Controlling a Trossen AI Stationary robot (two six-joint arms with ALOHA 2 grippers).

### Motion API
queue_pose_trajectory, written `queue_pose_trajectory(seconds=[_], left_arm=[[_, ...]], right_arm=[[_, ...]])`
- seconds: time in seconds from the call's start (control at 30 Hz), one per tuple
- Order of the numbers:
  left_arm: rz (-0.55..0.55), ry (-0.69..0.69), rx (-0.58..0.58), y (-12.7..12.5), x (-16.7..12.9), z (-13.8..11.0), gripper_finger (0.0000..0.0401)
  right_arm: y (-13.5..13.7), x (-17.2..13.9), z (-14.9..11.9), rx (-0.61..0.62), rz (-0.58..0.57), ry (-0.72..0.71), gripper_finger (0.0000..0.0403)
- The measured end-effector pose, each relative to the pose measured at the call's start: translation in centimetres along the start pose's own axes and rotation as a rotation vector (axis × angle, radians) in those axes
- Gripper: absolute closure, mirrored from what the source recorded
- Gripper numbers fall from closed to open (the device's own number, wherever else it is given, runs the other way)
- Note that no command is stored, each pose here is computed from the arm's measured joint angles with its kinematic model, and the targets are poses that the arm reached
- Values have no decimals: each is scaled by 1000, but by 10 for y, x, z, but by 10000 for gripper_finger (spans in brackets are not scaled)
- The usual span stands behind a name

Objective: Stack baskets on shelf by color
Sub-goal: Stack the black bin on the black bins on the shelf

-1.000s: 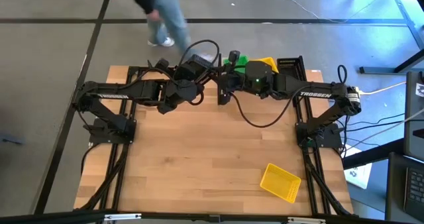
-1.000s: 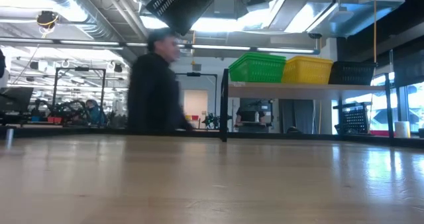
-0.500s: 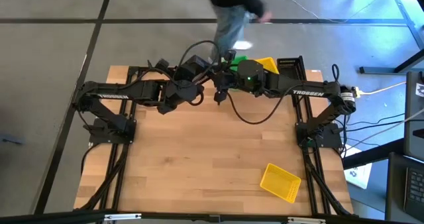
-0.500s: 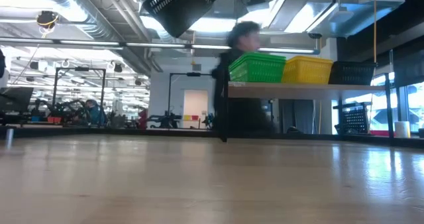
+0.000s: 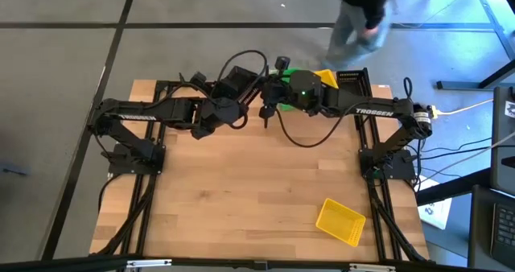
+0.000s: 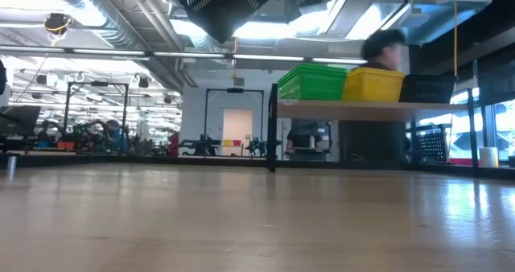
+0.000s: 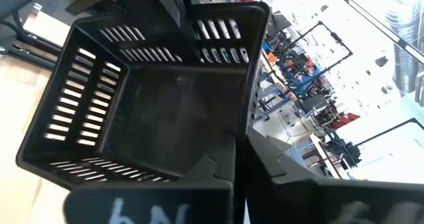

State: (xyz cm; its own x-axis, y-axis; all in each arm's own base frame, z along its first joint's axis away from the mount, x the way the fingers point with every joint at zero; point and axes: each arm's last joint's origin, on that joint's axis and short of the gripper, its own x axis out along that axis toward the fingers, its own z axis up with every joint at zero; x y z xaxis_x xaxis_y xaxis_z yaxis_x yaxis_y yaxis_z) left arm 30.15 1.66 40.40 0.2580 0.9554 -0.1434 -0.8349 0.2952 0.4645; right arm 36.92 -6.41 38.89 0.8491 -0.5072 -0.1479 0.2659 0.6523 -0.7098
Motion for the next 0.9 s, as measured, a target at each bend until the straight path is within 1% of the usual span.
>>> queue_pose_trajectory(seconds=[0.23, 0.33, 0.5, 0.63, 0.77, 0.9], left_arm=[[-59, 21, -13, 1, 9, 0, 396], [-89, 32, -40, 2, 14, 0, 378], [-98, 36, -79, 3, 17, 0, 343], [-119, 24, -73, -1, 10, 1, 338], [-146, 5, -61, -5, -3, 1, 340], [-177, -15, -52, -9, -17, 0, 340]], right_arm=[[1, 0, -1, -5, 2, 12, 400], [0, 0, -2, -9, -5, 19, 401], [2, 0, -2, -17, 9, 23, 401], [1, -2, -2, -22, 8, 39, 402], [0, -4, -2, -68, -4, 50, 402], [-1, -4, -2, -74, -8, 53, 402]])
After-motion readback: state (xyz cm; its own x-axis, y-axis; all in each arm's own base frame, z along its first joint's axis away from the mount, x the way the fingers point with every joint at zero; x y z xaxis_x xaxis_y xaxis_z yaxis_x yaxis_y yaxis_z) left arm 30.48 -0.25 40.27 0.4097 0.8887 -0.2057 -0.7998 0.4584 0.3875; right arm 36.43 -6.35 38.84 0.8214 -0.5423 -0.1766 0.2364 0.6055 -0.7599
